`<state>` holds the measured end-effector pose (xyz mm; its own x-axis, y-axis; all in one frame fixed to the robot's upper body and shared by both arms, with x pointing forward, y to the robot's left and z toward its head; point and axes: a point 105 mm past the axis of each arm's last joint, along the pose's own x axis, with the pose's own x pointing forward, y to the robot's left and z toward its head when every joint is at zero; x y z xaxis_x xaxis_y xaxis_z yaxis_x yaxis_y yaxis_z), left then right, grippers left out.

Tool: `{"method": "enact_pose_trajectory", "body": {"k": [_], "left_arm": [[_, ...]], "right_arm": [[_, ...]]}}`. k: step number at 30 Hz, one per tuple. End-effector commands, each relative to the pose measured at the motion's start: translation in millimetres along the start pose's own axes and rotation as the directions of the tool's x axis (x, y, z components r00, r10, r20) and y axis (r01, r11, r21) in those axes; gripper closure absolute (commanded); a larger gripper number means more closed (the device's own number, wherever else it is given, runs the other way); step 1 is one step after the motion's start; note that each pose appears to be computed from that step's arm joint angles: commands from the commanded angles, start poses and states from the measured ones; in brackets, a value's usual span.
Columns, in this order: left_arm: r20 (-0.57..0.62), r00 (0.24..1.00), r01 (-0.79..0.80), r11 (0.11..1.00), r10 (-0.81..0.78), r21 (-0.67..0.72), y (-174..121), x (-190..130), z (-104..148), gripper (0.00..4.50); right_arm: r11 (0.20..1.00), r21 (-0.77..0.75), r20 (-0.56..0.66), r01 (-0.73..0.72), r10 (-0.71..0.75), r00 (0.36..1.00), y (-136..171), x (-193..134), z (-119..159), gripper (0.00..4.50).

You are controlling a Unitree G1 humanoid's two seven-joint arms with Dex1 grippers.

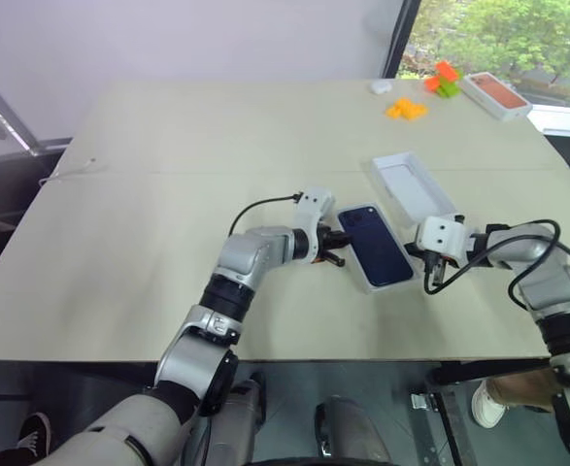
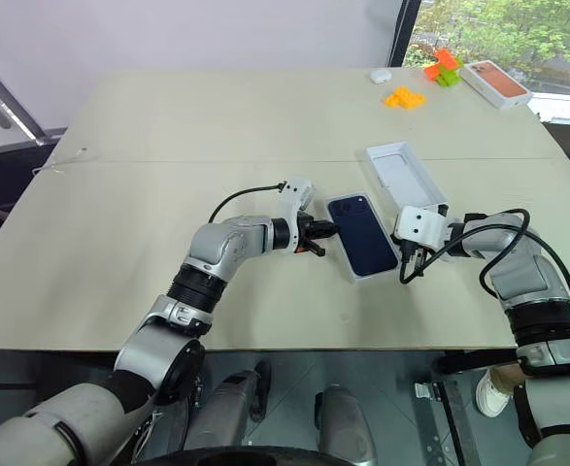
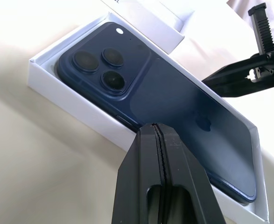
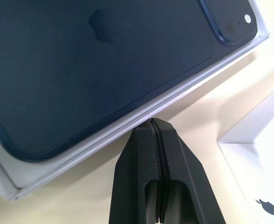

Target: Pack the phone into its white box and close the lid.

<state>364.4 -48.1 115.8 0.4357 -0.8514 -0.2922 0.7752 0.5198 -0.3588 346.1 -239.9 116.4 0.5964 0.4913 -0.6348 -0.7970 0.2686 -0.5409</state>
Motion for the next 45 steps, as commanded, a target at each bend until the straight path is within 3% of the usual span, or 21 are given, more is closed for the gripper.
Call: {"method": "enact_pose_trajectory", "body": {"k": [1,3,12,17,20,23,26,30,31,33,34,42,45], "left_arm": [[0.017,1.000,0.001,1.000,-0.002,0.029,-2,0,8,4.50],[0.020,1.000,-0.004,0.999,0.003,0.034,-1,0,8,4.50],[0.016,1.000,0.004,1.000,-0.005,0.029,-3,0,6,4.50],[0.025,1.000,-0.003,1.000,0.003,0.031,-1,-2,8,4.50],[0.076,0.996,0.034,0.999,-0.036,0.037,-6,-11,22,4.50],[0.144,0.988,0.043,0.997,-0.050,0.056,-8,-27,41,3.68],[0.194,0.979,0.049,0.995,-0.066,0.092,-11,-48,57,2.29],[0.198,0.975,0.066,0.985,-0.098,0.162,-13,-76,62,0.26],[0.189,0.977,0.067,0.980,-0.103,0.188,-12,-84,60,0.00],[0.184,0.978,0.064,0.976,-0.103,0.206,-9,-95,59,0.00],[0.189,0.977,0.063,0.977,-0.102,0.202,-5,-104,60,0.00],[0.224,0.960,0.110,0.961,-0.169,0.254,3,-184,57,0.00],[0.205,0.960,0.124,0.946,-0.191,0.299,0,-200,48,0.00]], "right_arm": [[1.000,-0.018,0.040,-0.009,0.010,0.999,-2,-7,13,4.48],[0.998,0.015,0.061,-0.065,0.064,0.996,6,-9,18,4.48],[0.999,0.012,0.035,-0.053,0.053,0.998,6,-11,18,4.48],[1.000,-0.017,0.031,0.007,-0.007,0.999,-6,-11,17,4.48],[0.998,-0.023,0.035,0.065,-0.065,0.997,-20,-15,19,4.48],[0.992,0.006,0.046,0.124,-0.124,0.991,-39,-26,20,4.50],[0.985,0.115,0.124,0.131,-0.145,0.982,-54,-36,34,3.71],[0.960,0.251,0.250,0.123,-0.187,0.950,-66,-38,61,1.72],[0.956,0.264,0.243,0.132,-0.198,0.950,-68,-34,63,1.27],[0.949,0.263,0.214,0.173,-0.233,0.949,-72,-28,64,0.29],[0.936,0.290,0.205,0.198,-0.263,0.943,-77,-24,65,0.05],[0.840,0.374,-0.044,0.394,-0.408,0.912,-102,5,47,0.05],[0.840,0.379,-0.090,0.389,-0.385,0.918,-101,9,42,0.05]]}}
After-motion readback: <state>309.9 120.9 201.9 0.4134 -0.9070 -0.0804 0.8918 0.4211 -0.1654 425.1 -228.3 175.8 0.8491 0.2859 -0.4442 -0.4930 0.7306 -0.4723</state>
